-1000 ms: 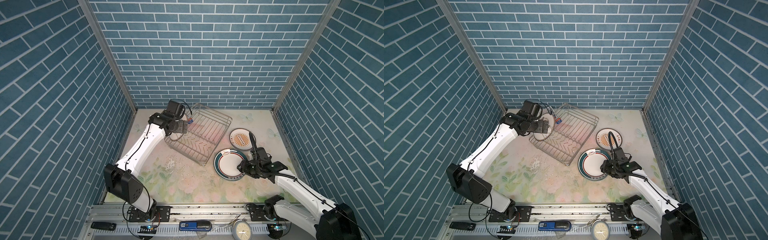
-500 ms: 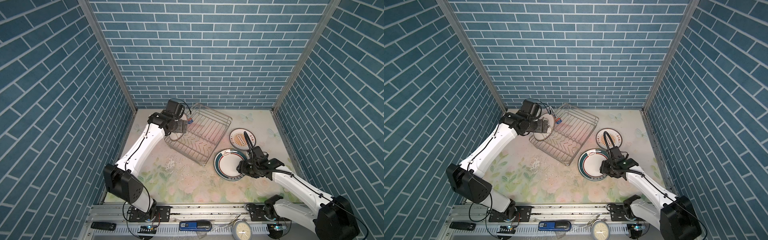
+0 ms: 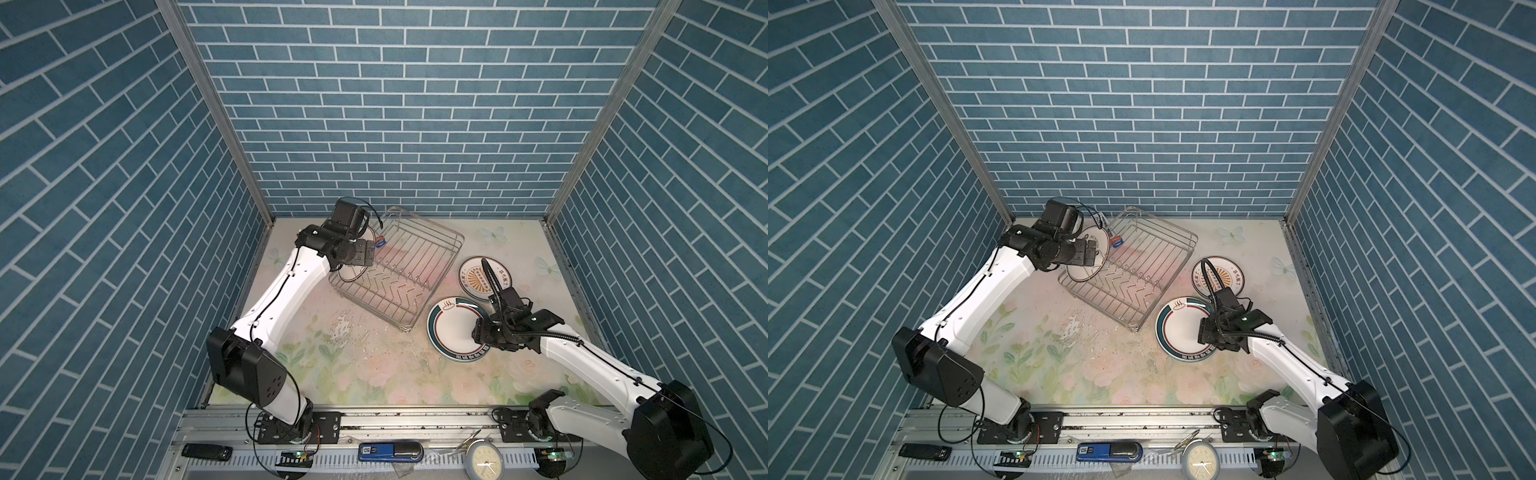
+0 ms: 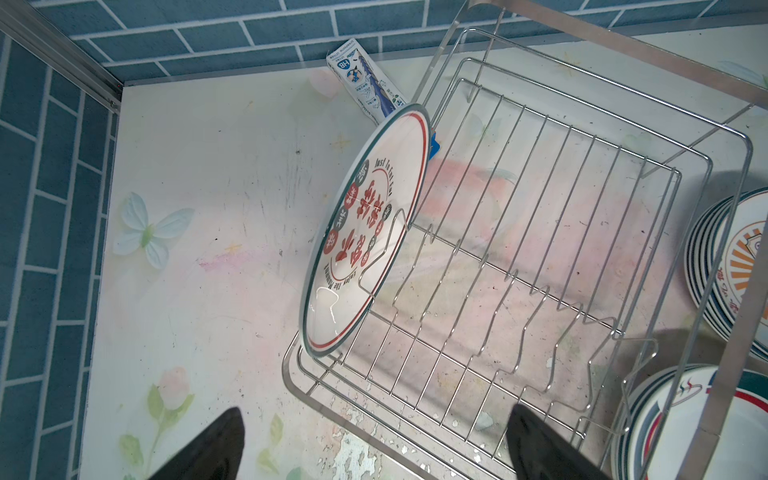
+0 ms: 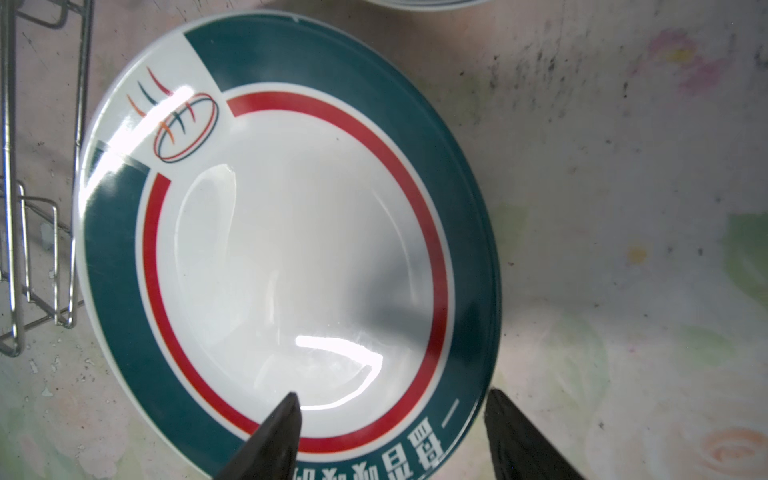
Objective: Unload the plates from the dish rack
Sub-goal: 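Open the right gripper while the left gripper grasps the red-lettered plate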
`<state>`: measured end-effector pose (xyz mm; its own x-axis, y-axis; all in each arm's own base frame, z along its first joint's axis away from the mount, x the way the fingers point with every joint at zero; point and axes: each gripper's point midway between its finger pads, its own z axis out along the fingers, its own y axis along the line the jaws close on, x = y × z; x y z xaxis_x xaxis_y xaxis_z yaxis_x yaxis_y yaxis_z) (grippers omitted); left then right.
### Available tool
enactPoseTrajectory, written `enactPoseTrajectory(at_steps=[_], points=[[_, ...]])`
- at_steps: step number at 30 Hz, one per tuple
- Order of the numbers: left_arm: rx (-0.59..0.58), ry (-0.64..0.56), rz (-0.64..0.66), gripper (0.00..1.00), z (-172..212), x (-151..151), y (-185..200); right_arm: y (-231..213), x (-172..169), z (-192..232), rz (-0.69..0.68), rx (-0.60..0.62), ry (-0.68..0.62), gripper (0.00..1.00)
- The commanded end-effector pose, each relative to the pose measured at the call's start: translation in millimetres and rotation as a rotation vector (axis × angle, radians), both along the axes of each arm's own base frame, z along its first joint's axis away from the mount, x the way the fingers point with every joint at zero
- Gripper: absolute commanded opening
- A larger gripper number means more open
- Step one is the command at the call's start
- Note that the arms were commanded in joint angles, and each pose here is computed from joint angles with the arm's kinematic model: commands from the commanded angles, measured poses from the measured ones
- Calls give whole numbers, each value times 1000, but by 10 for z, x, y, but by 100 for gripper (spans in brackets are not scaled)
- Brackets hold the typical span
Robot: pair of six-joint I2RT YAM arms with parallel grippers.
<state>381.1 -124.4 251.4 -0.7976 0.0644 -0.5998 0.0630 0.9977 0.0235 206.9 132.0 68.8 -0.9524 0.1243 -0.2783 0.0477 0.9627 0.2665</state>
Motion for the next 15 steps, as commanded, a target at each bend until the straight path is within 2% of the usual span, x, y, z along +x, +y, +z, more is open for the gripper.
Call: enactPoseTrajectory(at_steps=[1, 4, 5, 7, 15], points=[[21, 15, 11, 99, 5, 5, 48, 14, 60, 100, 22, -22, -25, 71], [33, 13, 25, 99, 0, 12, 81, -26, 76, 127, 24, -53, -33, 73], [36, 12, 29, 99, 0, 15, 96, -59, 90, 145, 18, -70, -39, 79], [39, 13, 38, 99, -16, 32, 120, -107, 108, 181, 14, -100, -50, 98], [48, 61, 59, 99, -189, 127, 183, -101, 207, 397, 17, -85, -141, 99]])
